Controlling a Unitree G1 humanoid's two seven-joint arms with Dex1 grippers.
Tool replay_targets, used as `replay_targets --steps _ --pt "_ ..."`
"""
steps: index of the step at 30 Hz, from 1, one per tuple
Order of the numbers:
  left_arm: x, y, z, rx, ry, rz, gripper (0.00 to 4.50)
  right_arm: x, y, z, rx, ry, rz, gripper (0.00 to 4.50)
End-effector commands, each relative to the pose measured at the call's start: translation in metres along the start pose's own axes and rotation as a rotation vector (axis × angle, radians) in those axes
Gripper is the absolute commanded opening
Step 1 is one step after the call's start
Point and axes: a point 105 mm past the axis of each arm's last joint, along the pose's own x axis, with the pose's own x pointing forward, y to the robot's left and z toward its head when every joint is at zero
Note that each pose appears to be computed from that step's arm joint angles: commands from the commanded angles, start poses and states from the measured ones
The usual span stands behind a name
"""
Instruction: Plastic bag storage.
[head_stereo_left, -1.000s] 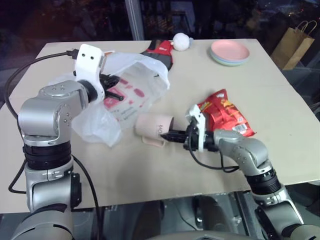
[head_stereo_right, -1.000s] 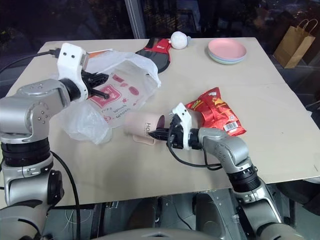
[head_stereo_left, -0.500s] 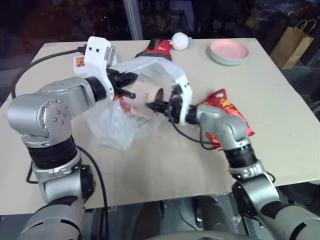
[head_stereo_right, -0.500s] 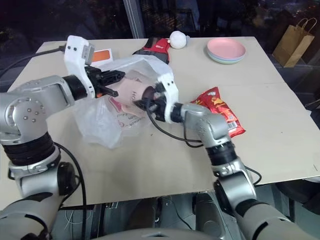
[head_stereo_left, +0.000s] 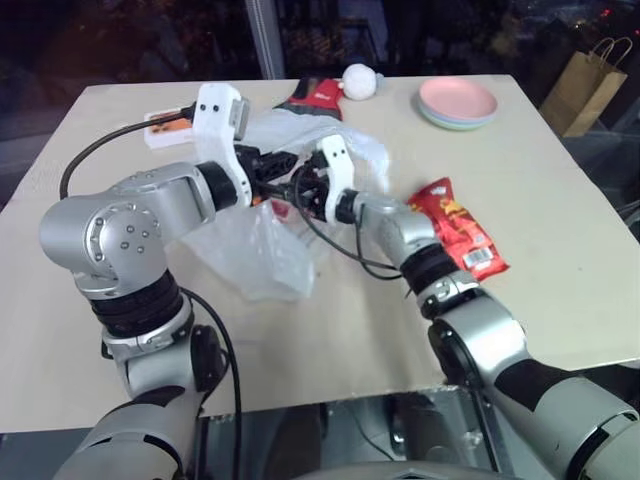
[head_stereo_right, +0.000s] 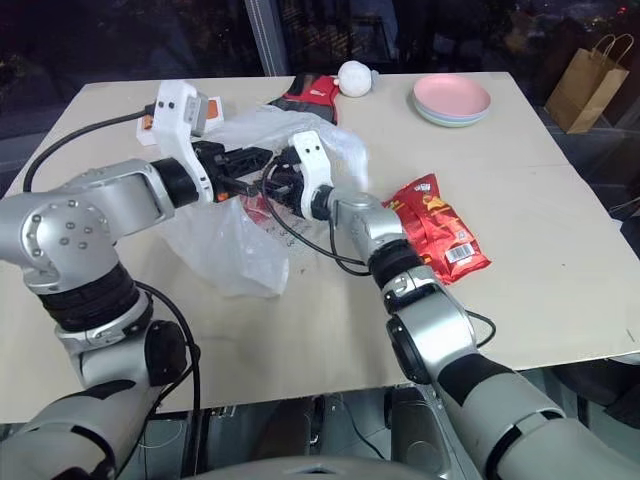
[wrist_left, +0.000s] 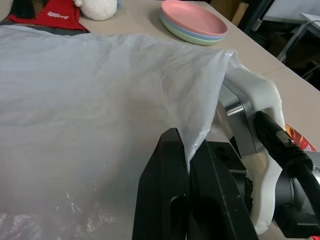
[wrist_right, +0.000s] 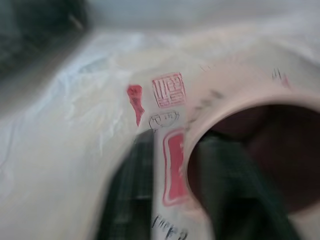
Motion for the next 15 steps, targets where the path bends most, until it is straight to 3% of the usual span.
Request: replay_targets --steps 1,3,4,9,15 --pt "-0.004 0.005 0.009 0.008 -0.068 0.041 0.0 0.004 0.027 0.018 -0.093 -0.065 0.126 3.42" --pt "-0.002 0.008 0.008 -0.003 -0.075 0.053 0.0 -0.006 0.028 0.02 -0.135 -0.071 0.146 4.28" --pt "-0.001 0.01 0.008 -0.01 -0.082 0.06 0.0 -0.011 0.027 0.022 -0.148 -0.083 0.145 4.41" --pt "0.006 0.016 0.01 -0.024 -0.099 0.07 0.0 -0.05 0.02 0.03 -0.171 -0.111 0.127 4.41" --pt "0.016 0.017 0.012 -0.026 -0.109 0.055 0.0 -0.104 0.019 0.034 -0.363 -0.078 0.016 4.41"
